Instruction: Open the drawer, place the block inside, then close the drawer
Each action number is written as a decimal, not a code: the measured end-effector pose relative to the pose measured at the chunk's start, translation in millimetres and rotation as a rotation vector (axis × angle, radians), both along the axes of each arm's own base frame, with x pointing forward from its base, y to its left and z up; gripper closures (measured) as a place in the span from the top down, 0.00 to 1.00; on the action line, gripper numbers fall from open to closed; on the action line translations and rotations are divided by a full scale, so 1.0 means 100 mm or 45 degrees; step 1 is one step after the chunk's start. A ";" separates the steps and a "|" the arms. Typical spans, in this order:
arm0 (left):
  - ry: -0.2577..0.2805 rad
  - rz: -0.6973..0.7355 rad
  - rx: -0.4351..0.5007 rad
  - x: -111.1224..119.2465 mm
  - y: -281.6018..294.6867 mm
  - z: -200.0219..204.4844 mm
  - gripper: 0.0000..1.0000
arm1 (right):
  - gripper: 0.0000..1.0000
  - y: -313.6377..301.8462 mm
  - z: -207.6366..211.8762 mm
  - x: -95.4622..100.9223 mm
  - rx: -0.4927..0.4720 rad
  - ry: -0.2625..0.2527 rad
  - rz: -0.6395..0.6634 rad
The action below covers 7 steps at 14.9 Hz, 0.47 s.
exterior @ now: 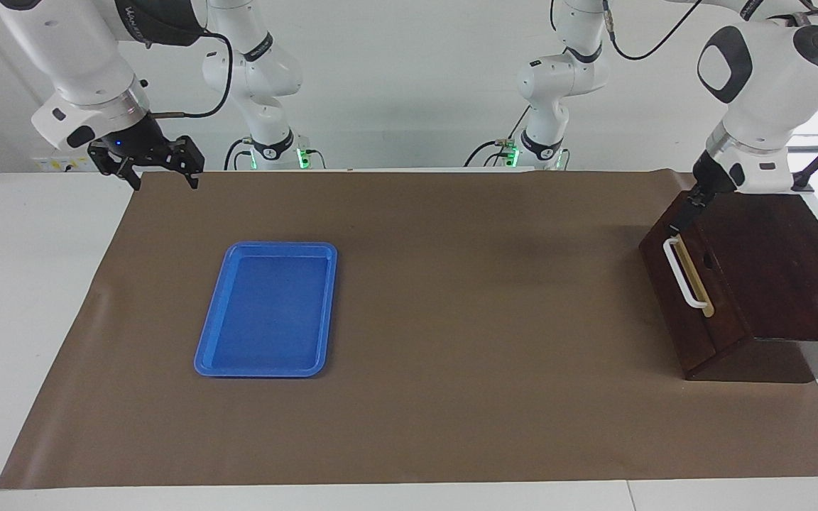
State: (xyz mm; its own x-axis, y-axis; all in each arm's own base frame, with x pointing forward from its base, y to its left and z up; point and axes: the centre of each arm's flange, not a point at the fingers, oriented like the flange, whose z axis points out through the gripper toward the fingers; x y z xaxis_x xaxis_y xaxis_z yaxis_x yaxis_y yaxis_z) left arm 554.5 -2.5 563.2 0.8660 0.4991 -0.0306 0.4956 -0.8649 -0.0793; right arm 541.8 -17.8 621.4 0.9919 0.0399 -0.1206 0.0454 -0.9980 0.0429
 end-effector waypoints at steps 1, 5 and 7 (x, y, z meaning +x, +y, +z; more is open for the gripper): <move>0.031 -0.107 -0.006 -0.02 -0.11 0.00 1.00 | 1.00 0.00 0.00 0.00 0.000 0.000 0.000; 0.080 -0.321 -0.048 -0.06 -0.38 0.13 1.00 | 1.00 0.00 0.00 0.00 0.000 0.000 0.000; 0.071 -0.365 -0.082 -0.06 -0.45 0.16 1.00 | 1.00 0.00 0.00 0.00 0.000 0.000 0.000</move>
